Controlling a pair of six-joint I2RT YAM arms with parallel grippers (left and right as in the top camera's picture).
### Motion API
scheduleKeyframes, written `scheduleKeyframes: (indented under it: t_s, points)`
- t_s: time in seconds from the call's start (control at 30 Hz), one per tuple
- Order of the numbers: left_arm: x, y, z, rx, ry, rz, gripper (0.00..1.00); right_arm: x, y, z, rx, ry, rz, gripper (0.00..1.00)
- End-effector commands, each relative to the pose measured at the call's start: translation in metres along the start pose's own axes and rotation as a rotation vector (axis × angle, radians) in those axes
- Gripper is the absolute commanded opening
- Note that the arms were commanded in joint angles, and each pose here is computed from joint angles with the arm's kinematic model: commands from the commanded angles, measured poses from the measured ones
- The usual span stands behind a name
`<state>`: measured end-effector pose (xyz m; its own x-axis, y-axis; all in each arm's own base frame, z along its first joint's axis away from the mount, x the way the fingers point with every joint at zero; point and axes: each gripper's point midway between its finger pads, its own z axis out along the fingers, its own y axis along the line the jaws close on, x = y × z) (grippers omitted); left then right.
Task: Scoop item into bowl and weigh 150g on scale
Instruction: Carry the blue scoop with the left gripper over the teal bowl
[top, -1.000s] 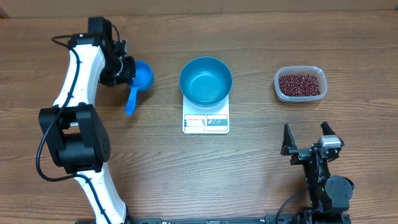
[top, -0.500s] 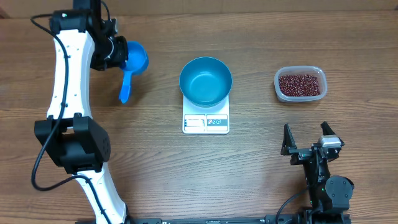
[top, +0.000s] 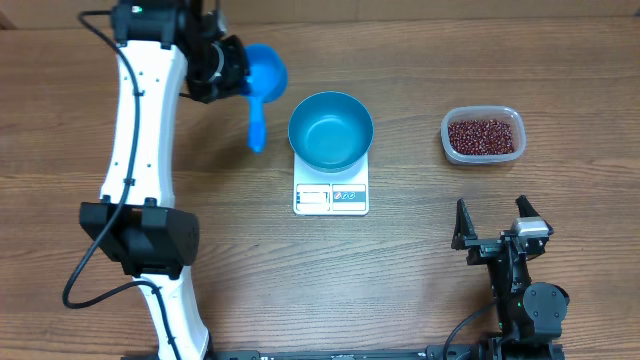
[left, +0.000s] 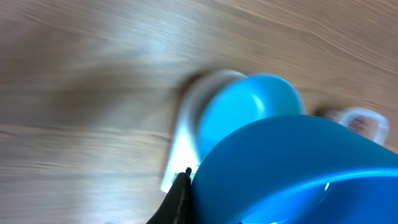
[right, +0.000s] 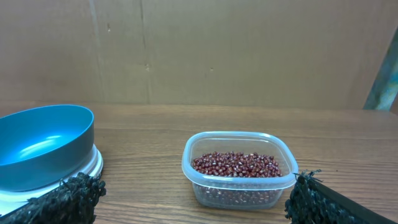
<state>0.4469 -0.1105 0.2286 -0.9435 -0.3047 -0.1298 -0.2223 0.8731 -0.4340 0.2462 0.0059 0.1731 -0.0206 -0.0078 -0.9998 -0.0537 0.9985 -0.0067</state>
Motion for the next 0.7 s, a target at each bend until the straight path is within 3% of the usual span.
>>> scheduleKeyframes:
  t_s: [0.0,0.4,0.67]
  points:
    - [0.017,-0.036,-0.004,0.116,0.054,-0.087,0.04,0.002,0.001,0.000,-0.006,-0.004,-0.005,1.00]
    - [0.073,-0.098,0.020,0.103,0.128,0.010,0.04,0.002,0.001,0.000,-0.006,-0.004,-0.005,1.00]
    - [0.095,-0.093,0.034,-0.143,0.012,-0.245,0.04,0.002,0.001,0.000,-0.006,-0.004,-0.005,1.00]
